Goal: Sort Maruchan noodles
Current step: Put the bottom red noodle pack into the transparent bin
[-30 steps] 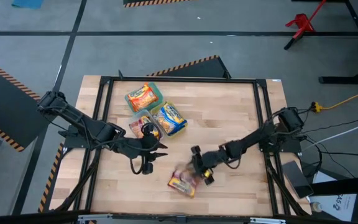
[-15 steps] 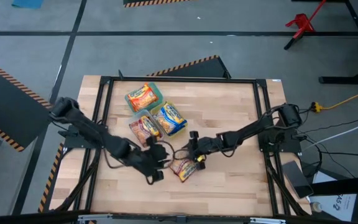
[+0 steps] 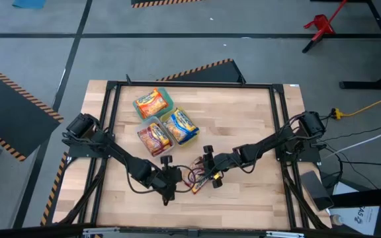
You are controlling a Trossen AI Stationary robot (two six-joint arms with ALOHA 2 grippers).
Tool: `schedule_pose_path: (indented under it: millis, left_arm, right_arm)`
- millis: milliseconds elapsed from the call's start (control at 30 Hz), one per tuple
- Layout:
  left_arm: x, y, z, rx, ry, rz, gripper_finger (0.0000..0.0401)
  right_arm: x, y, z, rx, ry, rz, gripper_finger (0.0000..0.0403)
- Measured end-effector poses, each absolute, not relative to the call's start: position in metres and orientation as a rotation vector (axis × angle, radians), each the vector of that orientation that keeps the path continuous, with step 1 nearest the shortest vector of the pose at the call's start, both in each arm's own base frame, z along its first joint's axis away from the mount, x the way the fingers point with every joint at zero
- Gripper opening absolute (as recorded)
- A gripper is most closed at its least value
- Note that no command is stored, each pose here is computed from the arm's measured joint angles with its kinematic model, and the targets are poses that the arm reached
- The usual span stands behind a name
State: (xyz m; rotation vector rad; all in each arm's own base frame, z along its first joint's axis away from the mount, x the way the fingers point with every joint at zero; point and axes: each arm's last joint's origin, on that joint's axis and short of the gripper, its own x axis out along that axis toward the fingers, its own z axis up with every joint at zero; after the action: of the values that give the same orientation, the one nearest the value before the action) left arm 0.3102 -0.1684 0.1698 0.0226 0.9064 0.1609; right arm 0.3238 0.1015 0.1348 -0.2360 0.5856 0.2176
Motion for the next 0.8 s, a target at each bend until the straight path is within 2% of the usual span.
schedule_pose_path:
  millis: [167,333,600,800]
  left_arm:
    - [0.312,-0.169,0.172,0.059,0.895,0.111,0.0110]
    - [0.316,-0.161,0.170,0.009,0.952,0.056,0.0110]
    - [0.323,-0.149,0.171,-0.032,0.949,0.070,0.0110]
    - [0.325,-0.146,0.170,-0.119,0.998,-0.007,0.0110]
  right_arm:
    - [0.323,0.101,0.134,-0.237,0.594,0.218,0.0207]
    - [0.323,0.101,0.134,-0.237,0.597,0.220,0.0207]
    - [0.323,0.101,0.133,-0.238,0.601,0.220,0.0207]
    - [0.323,0.101,0.133,-0.237,0.601,0.220,0.0207]
